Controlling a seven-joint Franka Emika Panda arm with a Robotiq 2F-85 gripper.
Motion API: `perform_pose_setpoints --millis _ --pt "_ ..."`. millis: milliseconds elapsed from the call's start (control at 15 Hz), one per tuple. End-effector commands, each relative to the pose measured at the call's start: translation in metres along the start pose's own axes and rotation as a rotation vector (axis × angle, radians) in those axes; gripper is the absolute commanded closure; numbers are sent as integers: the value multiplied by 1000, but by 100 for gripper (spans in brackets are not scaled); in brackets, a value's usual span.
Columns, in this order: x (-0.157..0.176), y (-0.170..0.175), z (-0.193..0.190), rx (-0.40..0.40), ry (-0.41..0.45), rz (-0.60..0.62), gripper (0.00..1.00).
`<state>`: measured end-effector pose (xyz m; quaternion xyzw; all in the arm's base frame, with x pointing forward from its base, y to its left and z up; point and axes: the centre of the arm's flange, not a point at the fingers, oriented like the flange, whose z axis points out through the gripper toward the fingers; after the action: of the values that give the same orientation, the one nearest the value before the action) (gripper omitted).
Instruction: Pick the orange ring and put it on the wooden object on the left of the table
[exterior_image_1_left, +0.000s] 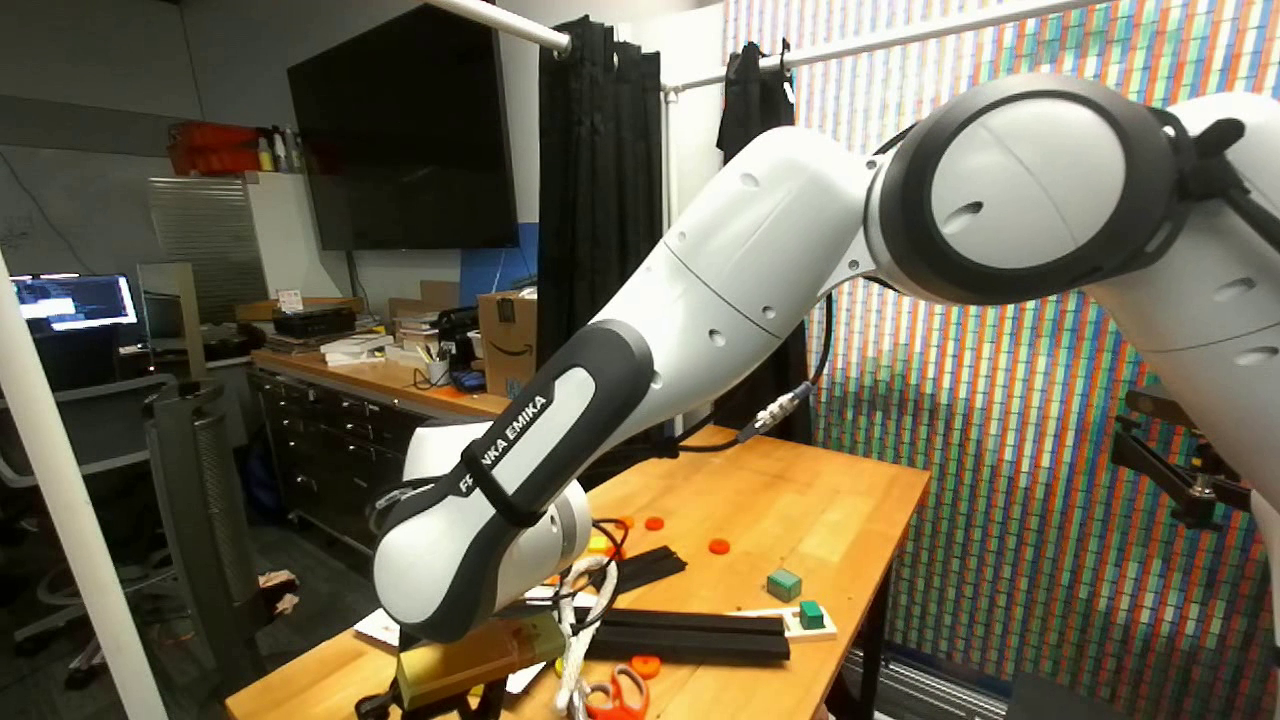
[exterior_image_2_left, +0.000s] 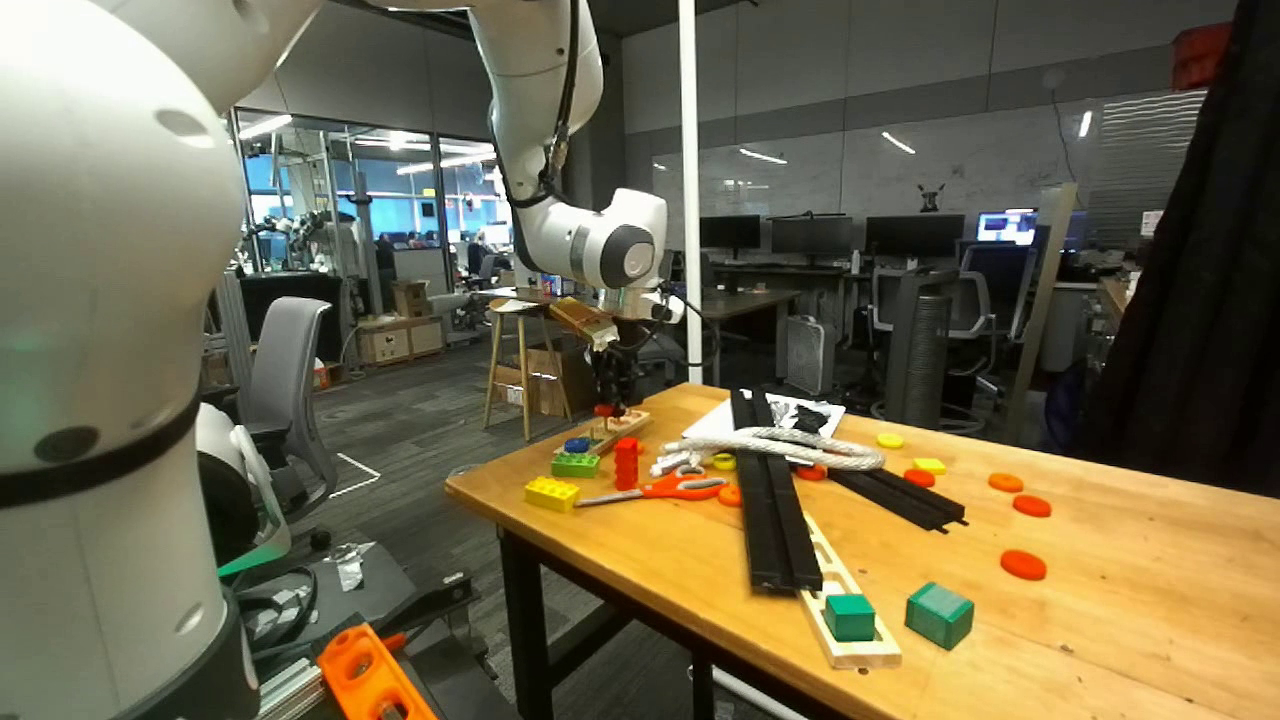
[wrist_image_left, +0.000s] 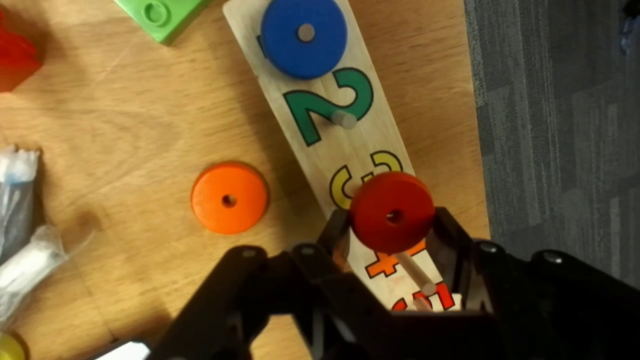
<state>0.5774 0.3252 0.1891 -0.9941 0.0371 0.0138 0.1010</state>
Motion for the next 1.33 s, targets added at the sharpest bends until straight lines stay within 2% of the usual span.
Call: perform_pose_setpoints --millis 0,533,600,667,733,933,1133,1267 --pt "-12 -3 -7 -3 19 1 81" --pt "-19 -9 0 -4 2 -7 81" --pt "-19 -8 1 -4 3 3 31" --pt "-19 -8 1 -4 1 5 30" --pt "-19 -8 1 -5 -1 10 25" --pt "-19 -6 3 -8 -4 20 1" --pt "-21 -5 -6 -32 17 41 0" --pt "-25 -1 -29 -61 69 84 0"
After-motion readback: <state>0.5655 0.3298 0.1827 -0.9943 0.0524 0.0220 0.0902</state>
